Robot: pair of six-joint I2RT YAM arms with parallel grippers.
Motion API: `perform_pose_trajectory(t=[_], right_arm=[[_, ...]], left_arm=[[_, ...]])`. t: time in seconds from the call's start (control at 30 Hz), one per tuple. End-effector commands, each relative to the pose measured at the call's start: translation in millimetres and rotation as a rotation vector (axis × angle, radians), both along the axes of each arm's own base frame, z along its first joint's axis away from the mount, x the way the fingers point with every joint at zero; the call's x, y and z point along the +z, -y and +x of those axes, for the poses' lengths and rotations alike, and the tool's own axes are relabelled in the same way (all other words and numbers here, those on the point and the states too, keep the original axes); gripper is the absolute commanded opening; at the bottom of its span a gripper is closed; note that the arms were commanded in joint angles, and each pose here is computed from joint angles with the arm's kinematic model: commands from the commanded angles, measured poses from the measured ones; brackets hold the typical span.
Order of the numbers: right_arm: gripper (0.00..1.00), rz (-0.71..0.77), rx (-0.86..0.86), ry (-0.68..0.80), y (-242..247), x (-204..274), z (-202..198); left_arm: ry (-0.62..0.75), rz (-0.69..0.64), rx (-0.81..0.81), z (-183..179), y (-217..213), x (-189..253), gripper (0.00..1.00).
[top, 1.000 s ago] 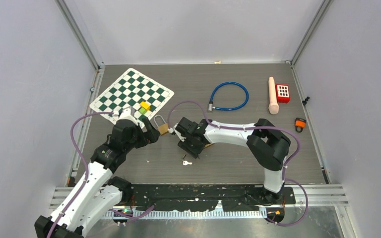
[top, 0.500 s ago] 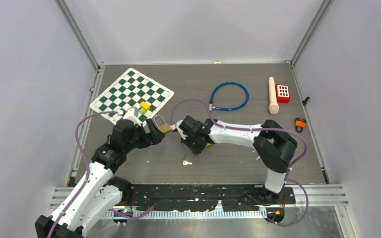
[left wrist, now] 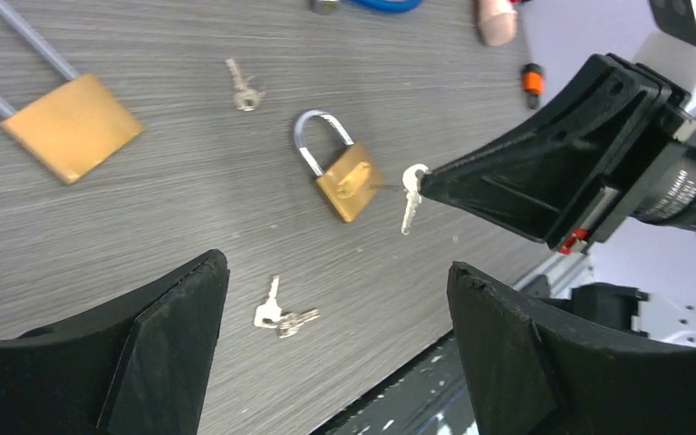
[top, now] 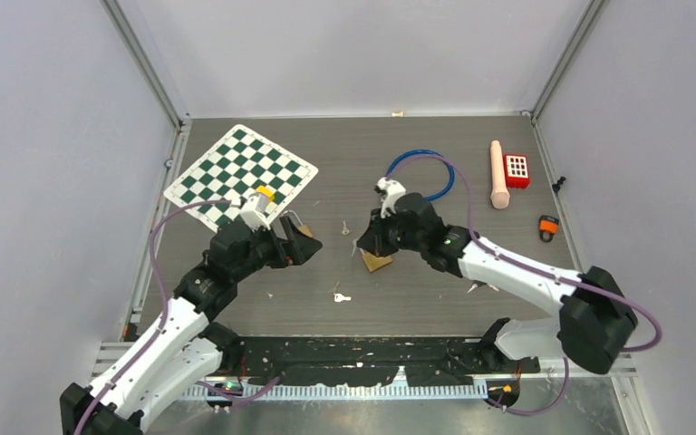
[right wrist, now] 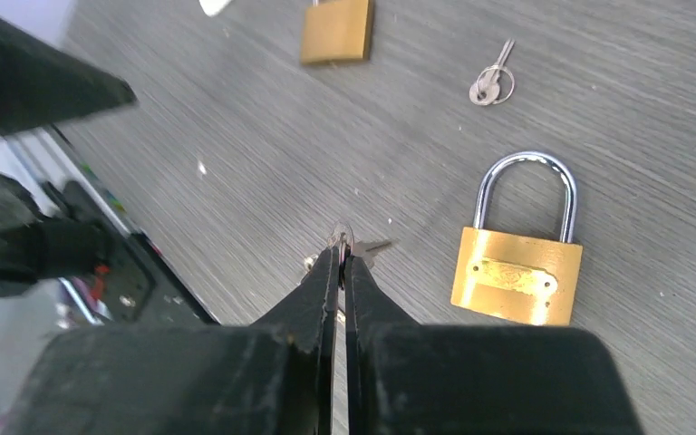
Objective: Unlock with the key
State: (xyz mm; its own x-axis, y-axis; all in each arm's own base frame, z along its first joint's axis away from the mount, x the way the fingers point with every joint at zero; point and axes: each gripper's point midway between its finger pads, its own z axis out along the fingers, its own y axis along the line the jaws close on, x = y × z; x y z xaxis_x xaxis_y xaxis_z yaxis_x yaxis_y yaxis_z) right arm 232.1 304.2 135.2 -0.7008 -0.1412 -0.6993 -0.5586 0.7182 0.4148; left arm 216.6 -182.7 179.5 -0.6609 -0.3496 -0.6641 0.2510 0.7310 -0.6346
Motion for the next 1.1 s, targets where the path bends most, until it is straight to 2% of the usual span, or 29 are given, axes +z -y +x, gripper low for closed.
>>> perform_pose_trajectory(t=[0.0, 0.13, 0.33, 0.6, 1.07], right_arm=[[0.05, 0.368, -0.143, 0.070, -3.2, 68.7, 16.4], [0.05, 0.523, -0.215, 0.118, 8.7, 98.8, 17.4], [0.05, 0.715, -0.272, 0.164, 21.8, 131.2, 12.5], [0.05, 0.789, -0.285, 0.199, 30.4, 142.1, 7.9], [0.05, 0.817, -0.248, 0.193, 28.4, 143.7, 0.6]], left_arm=[[0.122, -0.170, -0.065, 3.1, 29.4, 41.1, 0.87], [0.171, -0.301, -0.101, 4.9, 46.9, 63.8, 0.85], [0.192, -0.390, -0.202, 0.7, 74.8, 84.8, 0.78], [0.180, -0.503, -0.325, -7.3, 104.5, 105.6, 0.64], [0.156, -0.593, -0.418, -8.8, 128.2, 121.1, 0.35]])
